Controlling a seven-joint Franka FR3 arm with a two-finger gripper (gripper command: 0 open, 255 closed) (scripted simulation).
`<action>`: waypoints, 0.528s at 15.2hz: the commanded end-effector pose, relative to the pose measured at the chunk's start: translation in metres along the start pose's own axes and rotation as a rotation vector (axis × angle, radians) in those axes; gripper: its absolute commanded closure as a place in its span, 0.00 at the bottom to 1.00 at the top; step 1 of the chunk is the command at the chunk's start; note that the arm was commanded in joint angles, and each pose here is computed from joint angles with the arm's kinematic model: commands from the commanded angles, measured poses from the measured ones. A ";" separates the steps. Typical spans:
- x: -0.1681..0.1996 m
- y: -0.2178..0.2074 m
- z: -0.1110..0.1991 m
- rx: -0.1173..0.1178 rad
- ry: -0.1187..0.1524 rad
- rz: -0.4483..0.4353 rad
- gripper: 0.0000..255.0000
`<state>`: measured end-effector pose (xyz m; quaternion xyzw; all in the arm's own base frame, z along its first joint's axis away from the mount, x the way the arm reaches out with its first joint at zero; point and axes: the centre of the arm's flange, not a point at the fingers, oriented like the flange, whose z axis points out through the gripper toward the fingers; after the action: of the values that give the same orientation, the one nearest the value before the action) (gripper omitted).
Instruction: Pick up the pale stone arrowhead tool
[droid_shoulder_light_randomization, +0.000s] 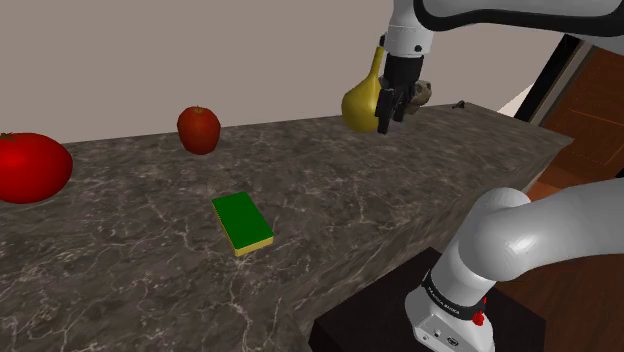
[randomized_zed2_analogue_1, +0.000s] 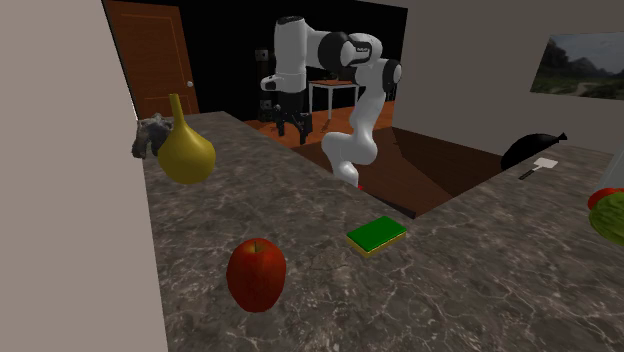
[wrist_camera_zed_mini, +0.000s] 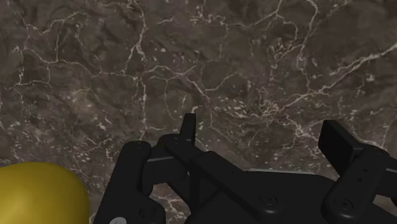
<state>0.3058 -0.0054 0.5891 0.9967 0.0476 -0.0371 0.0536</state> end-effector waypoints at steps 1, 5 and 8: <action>0.000 0.000 0.000 0.000 0.000 0.000 0.00; 0.029 -0.043 0.007 0.006 -0.002 0.017 0.00; 0.051 -0.074 0.013 0.011 -0.004 0.030 0.00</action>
<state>0.3420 0.0565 0.5692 0.9974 0.0352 -0.0383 0.0501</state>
